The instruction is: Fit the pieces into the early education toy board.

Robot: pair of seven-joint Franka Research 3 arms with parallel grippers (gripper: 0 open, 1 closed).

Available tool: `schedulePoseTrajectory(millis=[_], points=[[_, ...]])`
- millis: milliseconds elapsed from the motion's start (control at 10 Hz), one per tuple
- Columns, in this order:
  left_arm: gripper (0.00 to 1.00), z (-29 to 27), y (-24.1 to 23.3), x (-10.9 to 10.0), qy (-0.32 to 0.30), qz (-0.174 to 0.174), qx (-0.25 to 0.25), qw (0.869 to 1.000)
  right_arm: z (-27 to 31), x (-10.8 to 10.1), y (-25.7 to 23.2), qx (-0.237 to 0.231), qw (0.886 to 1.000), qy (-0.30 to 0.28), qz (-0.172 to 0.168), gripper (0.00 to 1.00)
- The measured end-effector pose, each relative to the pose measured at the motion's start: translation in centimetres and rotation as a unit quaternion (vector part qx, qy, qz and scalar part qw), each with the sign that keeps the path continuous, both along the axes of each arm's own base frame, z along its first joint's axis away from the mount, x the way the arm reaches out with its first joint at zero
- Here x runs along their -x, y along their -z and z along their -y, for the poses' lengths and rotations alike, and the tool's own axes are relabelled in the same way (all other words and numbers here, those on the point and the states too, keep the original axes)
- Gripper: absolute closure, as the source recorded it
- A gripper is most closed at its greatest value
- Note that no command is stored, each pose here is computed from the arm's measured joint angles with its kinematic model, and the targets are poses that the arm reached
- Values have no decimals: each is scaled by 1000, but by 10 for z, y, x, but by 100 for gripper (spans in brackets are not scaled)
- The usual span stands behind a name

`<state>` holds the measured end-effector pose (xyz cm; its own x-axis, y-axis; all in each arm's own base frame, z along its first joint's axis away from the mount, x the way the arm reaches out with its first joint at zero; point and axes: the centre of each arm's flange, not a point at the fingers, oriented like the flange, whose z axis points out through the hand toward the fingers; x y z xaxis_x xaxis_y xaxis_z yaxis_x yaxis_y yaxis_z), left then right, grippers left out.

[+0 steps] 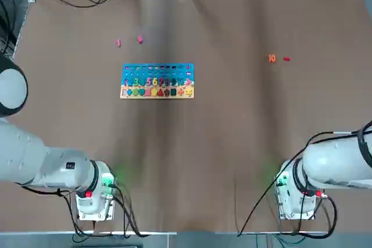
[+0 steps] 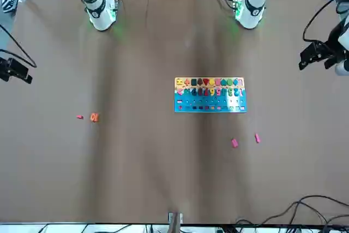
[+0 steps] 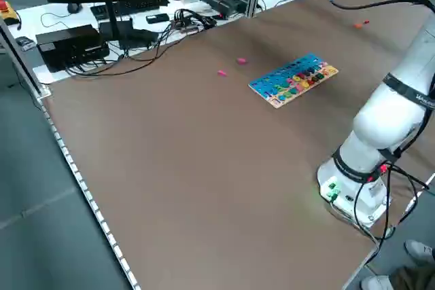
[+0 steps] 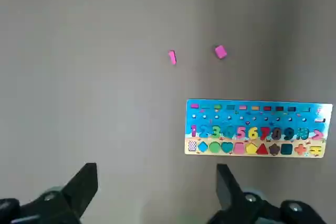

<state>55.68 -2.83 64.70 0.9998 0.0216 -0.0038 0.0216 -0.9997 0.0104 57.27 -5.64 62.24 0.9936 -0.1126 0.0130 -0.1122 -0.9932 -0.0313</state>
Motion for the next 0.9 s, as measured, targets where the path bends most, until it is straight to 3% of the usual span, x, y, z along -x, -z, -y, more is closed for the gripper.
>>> schedulePoseTrajectory(millis=[600, 800, 900], points=[[2, 1, 0, -1, 2, 3, 0, 1000, -3, 0, 0, 0, 1000, -3, 0, 1], [15, 6, 15, 1, 7, -14, -1, 1000, -4, -1, 8, -2, 1000, -4, -12, 1], [29, 12, 37, 3, 12, -24, -1, 1000, -6, -4, 25, -4, 999, -6, -31, 1]])
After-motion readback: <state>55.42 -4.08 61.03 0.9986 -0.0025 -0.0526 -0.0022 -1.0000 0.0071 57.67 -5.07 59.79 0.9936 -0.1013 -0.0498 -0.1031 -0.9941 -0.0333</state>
